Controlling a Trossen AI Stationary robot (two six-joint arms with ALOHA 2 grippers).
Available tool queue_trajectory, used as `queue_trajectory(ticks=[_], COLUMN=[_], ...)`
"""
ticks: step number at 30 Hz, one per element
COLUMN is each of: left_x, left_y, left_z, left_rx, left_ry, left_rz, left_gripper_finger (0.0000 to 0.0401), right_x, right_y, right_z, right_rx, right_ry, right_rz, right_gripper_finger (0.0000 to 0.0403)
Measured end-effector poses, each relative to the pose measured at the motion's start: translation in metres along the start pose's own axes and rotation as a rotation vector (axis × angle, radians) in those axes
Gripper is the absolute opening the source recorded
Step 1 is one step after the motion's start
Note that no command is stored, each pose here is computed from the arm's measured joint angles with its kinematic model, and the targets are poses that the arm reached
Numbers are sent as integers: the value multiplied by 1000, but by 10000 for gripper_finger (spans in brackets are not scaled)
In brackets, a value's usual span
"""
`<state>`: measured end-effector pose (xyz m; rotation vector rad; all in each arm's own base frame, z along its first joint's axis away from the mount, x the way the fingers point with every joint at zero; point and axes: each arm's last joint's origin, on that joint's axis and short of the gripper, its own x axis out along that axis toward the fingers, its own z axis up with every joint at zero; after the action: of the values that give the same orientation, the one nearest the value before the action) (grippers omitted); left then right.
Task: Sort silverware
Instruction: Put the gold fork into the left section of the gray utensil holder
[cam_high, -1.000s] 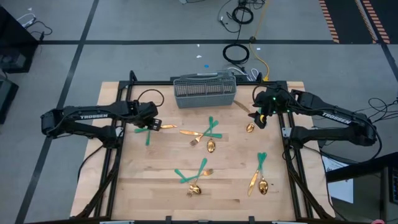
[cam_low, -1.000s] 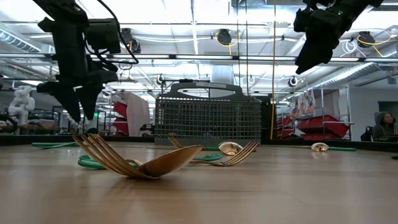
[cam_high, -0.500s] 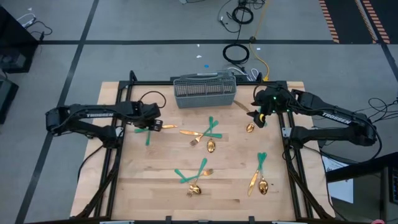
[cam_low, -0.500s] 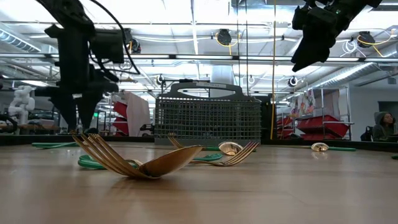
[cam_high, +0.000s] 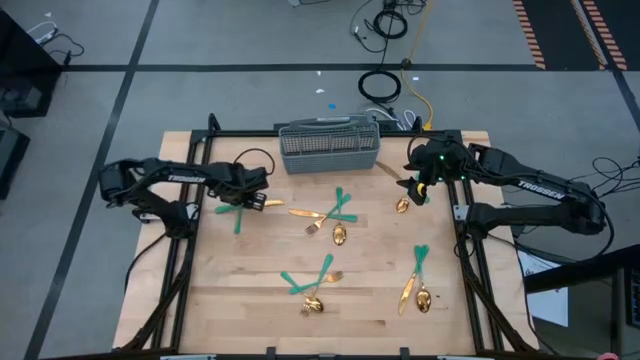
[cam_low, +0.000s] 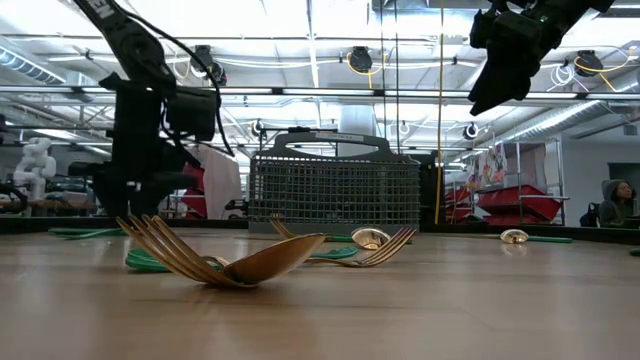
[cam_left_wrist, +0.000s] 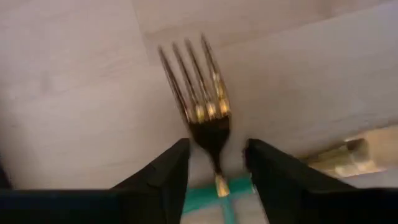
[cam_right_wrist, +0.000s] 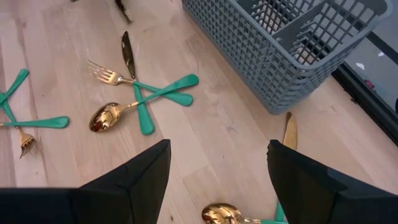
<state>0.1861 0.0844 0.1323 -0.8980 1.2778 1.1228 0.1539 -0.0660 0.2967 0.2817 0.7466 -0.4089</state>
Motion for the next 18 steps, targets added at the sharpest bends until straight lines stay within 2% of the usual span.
queue_trajectory(ticks=[3,8,14,18], left_x=[5,6,-8,-35], left_y=[-1,-1,0,-3], left_z=[4,6,6,12], left_rx=[-11,-7,-36,-97], left_ry=[20,26,-14,-134], left_rz=[-19,-25,-66,-152], left_gripper_finger=[130,22,6,4], right_x=[0,0,0,0], right_y=[0,0,0,0], right_z=[0,0,0,0], right_rx=[0,0,0,0], right_ry=[0,0,-1,-1], right_rz=[0,0,0,0], right_gripper_finger=[254,254,254,254])
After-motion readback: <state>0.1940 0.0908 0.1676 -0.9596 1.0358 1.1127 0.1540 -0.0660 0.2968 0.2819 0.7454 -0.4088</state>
